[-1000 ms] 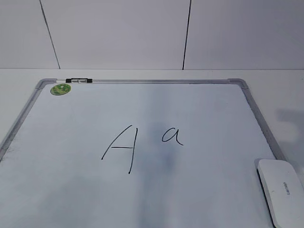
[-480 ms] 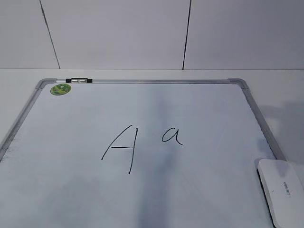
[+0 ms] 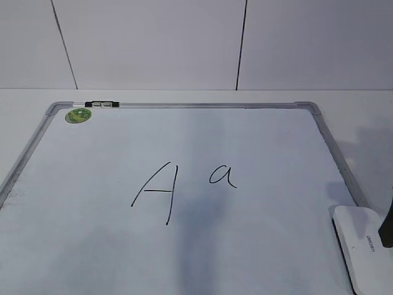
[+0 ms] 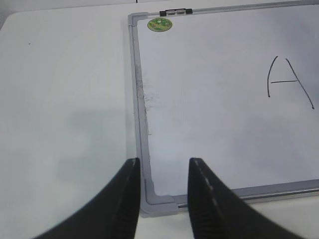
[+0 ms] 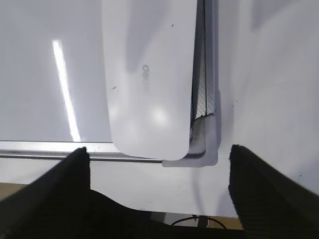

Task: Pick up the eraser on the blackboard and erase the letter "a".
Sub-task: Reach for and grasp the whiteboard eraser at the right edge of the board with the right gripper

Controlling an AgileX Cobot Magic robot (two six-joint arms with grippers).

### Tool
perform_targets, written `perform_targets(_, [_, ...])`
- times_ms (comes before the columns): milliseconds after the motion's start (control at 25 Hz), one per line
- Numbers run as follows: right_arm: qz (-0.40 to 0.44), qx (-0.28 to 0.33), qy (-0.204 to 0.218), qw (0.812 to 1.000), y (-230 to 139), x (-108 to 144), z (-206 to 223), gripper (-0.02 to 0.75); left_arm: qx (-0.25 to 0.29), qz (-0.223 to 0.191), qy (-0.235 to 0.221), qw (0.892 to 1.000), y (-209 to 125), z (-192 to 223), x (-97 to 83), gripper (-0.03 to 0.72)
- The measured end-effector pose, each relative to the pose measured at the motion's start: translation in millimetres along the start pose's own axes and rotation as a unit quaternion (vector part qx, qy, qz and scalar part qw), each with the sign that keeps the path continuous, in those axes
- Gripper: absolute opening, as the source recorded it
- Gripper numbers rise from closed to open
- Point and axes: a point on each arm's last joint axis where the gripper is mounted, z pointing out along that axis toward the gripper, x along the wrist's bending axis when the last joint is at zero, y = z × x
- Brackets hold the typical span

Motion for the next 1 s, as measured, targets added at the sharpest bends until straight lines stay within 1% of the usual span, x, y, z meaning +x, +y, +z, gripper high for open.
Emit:
perform_targets(120, [-0.001, 0.007, 0.001, 1.0, 3, 1, 5, 0.667, 0.0, 0.0, 0.0, 1.0, 0, 0, 0.0, 0.245])
perform_targets(280, [-0.035, 0.011, 0.003, 0.999, 2, 16, 8, 0.667, 0.0, 0.0, 0.0, 1.0, 0, 0, 0.0, 0.244])
perform_targets(520, [-0.054, 0.031, -0.014, 0.998, 4, 33, 21, 0.667, 0.0, 0.0, 0.0, 1.0, 0, 0, 0.0, 0.245])
perform_targets(640, [-0.047, 0.039, -0.034, 0.998, 5, 34, 26, 0.667, 0.0, 0.0, 0.0, 1.0, 0, 0, 0.0, 0.245])
perform_targets(760, [-0.036, 0.034, -0.048, 0.998, 9, 32, 29, 0.666, 0.0, 0.0, 0.0, 1.0, 0, 0, 0.0, 0.245])
perform_targets(1000, [-0.018, 0.001, -0.045, 0.999, 15, 32, 31, 0.657, -0.001, -0.003, -0.007, 1.0, 0, 0, -1.3, 0.244])
